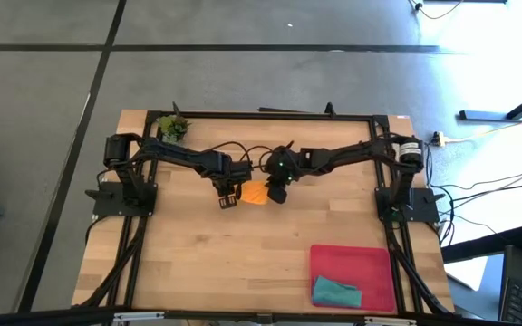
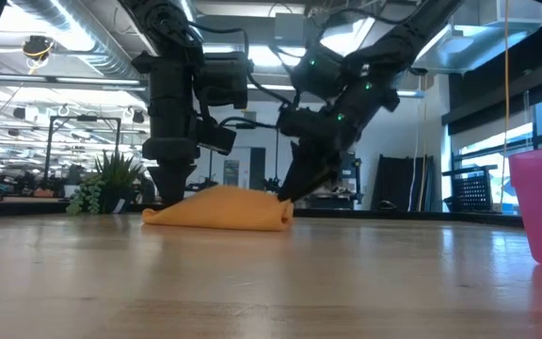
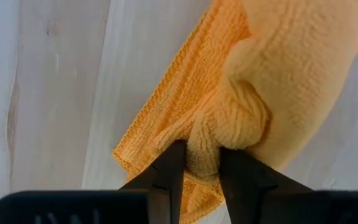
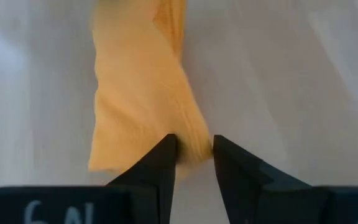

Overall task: Roll microfiber towels into tight, uniform cylinder then place into a basket
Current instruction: Roll the orange microfiber cloth

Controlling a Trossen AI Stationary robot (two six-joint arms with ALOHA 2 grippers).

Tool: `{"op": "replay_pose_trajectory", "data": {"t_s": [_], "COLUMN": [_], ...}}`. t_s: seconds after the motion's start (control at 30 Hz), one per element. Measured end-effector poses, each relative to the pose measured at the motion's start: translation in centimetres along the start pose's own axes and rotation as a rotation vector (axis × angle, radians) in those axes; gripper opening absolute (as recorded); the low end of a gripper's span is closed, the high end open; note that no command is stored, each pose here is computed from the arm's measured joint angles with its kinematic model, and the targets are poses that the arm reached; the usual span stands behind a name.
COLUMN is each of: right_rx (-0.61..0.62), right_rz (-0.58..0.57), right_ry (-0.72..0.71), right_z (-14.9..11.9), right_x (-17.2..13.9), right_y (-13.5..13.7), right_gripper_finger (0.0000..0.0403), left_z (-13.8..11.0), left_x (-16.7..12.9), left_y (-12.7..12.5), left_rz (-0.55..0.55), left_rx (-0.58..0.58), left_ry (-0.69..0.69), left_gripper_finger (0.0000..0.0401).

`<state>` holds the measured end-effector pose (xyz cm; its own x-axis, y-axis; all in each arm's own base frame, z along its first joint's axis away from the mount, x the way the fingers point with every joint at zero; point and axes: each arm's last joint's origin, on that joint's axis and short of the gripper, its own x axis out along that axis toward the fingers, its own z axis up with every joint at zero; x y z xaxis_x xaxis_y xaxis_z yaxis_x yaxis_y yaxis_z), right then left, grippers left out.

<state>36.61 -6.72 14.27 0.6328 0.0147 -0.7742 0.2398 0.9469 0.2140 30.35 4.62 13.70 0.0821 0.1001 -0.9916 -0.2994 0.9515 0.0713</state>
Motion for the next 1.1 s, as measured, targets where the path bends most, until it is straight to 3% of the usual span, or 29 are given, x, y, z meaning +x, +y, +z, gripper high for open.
{"op": "replay_pose_trajectory", "data": {"t_s": [0.27, 0.57, 0.7, 0.9, 1.0, 1.1], "right_rx": [-0.011, -0.102, -0.213, -0.337, -0.355, -0.356], "right_rz": [-0.1, -0.072, -0.008, 0.126, 0.153, 0.107], "right_ry": [0.042, 0.026, -0.037, -0.147, -0.153, -0.133], "right_z": [0.0, -0.1, -0.2, -0.1, -0.3, -0.6], "right_x": [-3.0, -5.5, -6.0, -3.6, -1.5, 0.3], "right_y": [0.9, 4.9, 7.6, 10.2, 9.7, 8.1], "right_gripper_finger": [0.0109, 0.0109, 0.0109, 0.0109, 0.0109, 0.0109], "left_z": [0.0, 0.0, 0.0, 0.0, 0.0, 0.0], "left_x": [0.0, 0.0, 0.0, 0.0, 0.0, 0.0], "left_y": [0.0, 0.0, 0.0, 0.0, 0.0, 0.0], "left_rz": [0.0, 0.0, 0.0, 0.0, 0.0, 0.0], "left_rx": [0.0, -0.001, -0.001, -0.001, -0.002, -0.002], "left_ry": [-0.002, -0.004, -0.005, -0.005, -0.006, -0.006], "left_gripper_finger": [0.0086, 0.0086, 0.0086, 0.0086, 0.0086, 0.0086]}}
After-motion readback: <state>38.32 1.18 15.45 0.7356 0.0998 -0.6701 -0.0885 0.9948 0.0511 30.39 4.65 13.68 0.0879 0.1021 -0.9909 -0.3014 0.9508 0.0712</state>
